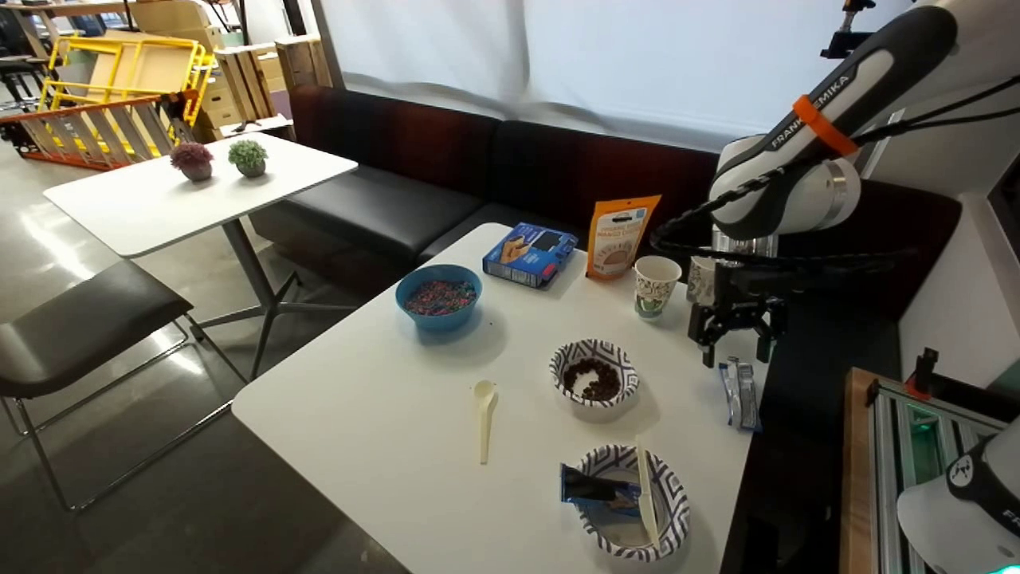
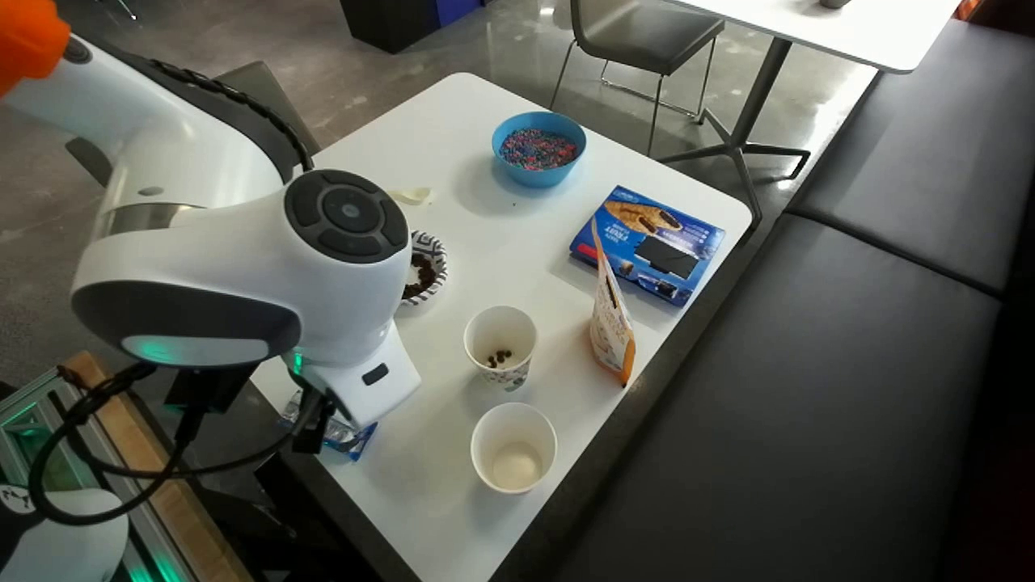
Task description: Move the blue packet forward to the left side of the table
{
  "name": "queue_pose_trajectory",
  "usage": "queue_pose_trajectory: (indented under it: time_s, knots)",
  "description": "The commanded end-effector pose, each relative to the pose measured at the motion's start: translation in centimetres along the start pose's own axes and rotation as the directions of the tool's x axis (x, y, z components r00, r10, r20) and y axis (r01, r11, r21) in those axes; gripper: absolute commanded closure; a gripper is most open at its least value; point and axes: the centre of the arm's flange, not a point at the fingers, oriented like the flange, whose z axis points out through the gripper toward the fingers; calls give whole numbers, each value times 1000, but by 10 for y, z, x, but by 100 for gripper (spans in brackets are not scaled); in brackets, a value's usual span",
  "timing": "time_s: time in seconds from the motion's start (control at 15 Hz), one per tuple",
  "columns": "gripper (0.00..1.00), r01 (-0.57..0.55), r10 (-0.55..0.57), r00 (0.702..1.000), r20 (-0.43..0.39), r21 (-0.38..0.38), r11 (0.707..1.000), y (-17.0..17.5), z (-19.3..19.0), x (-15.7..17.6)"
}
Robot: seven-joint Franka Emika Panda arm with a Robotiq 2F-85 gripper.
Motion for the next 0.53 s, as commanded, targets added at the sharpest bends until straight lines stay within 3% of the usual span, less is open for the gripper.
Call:
queue_pose_trajectory:
  time_s: [0.0,0.47]
  knots:
    - [0,-31,32,999,-8,37,999,1,5,7]
    - [0,-107,107,994,-3,39,994,7,24,11]
